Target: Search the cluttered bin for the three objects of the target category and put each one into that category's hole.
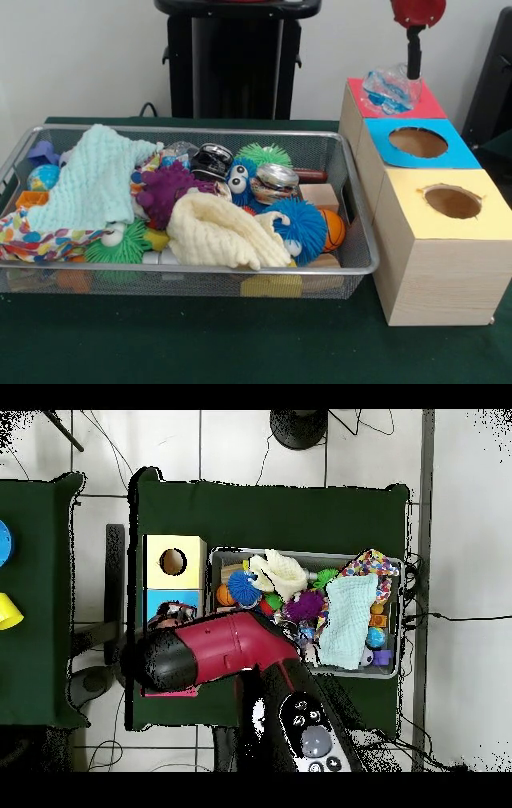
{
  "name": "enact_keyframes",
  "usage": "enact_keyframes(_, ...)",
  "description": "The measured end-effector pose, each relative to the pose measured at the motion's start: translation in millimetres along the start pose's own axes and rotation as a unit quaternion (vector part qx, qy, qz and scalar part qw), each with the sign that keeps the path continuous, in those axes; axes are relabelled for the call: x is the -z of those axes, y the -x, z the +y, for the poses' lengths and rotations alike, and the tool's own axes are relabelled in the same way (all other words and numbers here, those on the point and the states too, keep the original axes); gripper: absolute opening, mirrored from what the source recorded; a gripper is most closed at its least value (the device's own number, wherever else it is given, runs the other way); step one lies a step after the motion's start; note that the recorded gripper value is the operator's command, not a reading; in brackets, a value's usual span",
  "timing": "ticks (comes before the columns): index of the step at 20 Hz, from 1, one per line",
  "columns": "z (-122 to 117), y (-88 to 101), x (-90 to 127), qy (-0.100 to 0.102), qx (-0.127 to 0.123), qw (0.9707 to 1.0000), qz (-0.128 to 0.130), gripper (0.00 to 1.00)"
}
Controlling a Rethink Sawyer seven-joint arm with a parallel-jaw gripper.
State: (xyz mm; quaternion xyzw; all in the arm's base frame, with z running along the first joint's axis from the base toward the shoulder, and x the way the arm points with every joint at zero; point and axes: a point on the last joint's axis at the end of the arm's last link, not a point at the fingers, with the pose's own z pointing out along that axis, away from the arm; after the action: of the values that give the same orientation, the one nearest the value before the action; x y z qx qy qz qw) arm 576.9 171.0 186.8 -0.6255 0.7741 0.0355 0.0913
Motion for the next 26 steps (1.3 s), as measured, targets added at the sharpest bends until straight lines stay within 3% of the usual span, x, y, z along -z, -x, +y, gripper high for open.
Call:
enact_keyframes(9, 17, 22.4, -12, 0.009, 0.005, 0.9999, -0.002, 0.00)
enact_keyframes(17, 21, 29.2, -37, -0.003, 0.003, 0.9998, -0.020, 0.00)
enact_keyframes(21, 12, 30.2, -46, -0.020, -0.005, 0.9993, -0.033, 0.00)
enact_keyframes(26, 9, 30.8, -56, -0.025, -0.011, 0.9988, -0.039, 0.00)
